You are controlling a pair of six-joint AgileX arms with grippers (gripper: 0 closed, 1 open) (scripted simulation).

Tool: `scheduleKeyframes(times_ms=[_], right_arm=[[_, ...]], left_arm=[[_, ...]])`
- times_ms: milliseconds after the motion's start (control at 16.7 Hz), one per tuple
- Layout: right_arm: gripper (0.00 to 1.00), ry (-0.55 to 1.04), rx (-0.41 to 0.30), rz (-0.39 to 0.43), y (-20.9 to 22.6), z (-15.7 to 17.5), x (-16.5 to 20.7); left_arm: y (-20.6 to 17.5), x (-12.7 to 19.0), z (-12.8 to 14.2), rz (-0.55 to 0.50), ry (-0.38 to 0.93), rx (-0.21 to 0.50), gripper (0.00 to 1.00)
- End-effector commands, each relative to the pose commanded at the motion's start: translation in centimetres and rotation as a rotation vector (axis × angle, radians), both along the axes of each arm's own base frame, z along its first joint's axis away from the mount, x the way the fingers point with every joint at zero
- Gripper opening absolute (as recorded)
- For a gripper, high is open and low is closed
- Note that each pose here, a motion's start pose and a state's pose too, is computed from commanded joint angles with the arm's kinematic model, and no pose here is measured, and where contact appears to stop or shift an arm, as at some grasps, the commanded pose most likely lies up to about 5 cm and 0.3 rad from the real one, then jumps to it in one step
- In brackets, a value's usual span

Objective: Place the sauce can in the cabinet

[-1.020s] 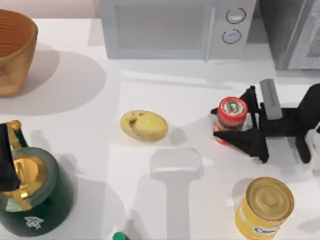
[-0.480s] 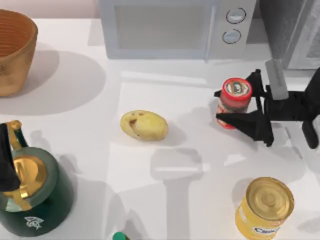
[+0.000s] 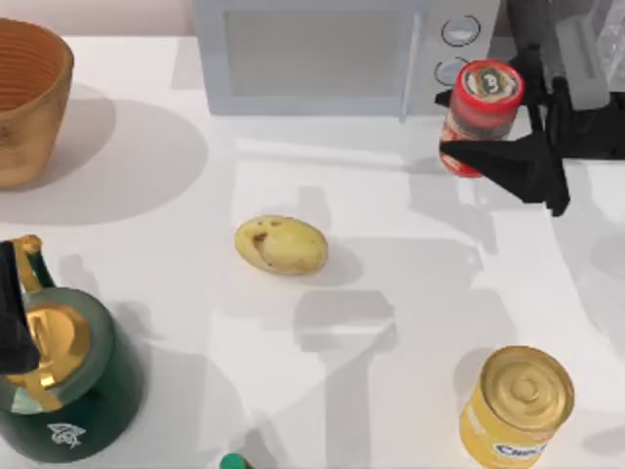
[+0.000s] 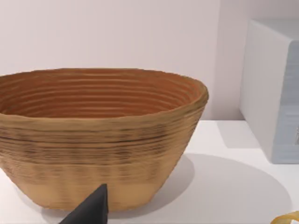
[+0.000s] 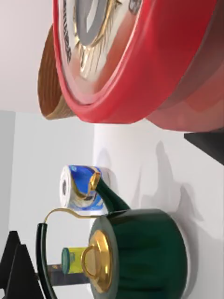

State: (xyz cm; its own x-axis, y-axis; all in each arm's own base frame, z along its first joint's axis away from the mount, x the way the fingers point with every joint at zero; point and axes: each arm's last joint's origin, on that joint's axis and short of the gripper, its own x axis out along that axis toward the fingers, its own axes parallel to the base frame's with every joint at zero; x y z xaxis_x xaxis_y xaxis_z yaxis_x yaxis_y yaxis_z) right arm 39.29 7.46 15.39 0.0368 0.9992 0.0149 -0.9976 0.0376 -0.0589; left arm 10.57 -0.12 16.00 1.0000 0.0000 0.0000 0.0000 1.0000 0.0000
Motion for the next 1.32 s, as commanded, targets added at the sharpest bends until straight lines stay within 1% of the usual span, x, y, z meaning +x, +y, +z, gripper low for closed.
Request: scheduleKeyframes(times_ms=[180,360,480,600,720,900,1140,1320], right_arm=[[0.00,0.066,-0.008,0.023,0.3,0.3,-0.6],[0.00,0.073,-0.009,0.025,0.3,0.2,-0.7],[0.00,0.071,-0.008,0.020,0.1,0.2,-0.6],[0.00,0.092,-0.005,-0.021,-0.5,0.5,-0.9],[0.00,0.130,0.002,-0.110,-1.4,1.3,-1.8],[0.00,0.164,0.017,-0.287,-2.6,3.7,-4.1],[0.00,0.146,0.033,-0.501,-3.5,7.6,-9.0],[0.00,0.109,0.042,-0.636,-4.0,9.4,-12.9]], left_arm=[[0.0,0.0,0.0,0.000,0.000,0.000,1.00],[0.0,0.0,0.0,0.000,0.000,0.000,1.00],[0.0,0.0,0.0,0.000,0.000,0.000,1.00],[0.0,0.0,0.0,0.000,0.000,0.000,1.00],[0.0,0.0,0.0,0.000,0.000,0.000,1.00],[0.0,0.0,0.0,0.000,0.000,0.000,1.00],[0.0,0.0,0.0,0.000,0.000,0.000,1.00],[0.0,0.0,0.0,0.000,0.000,0.000,1.00]])
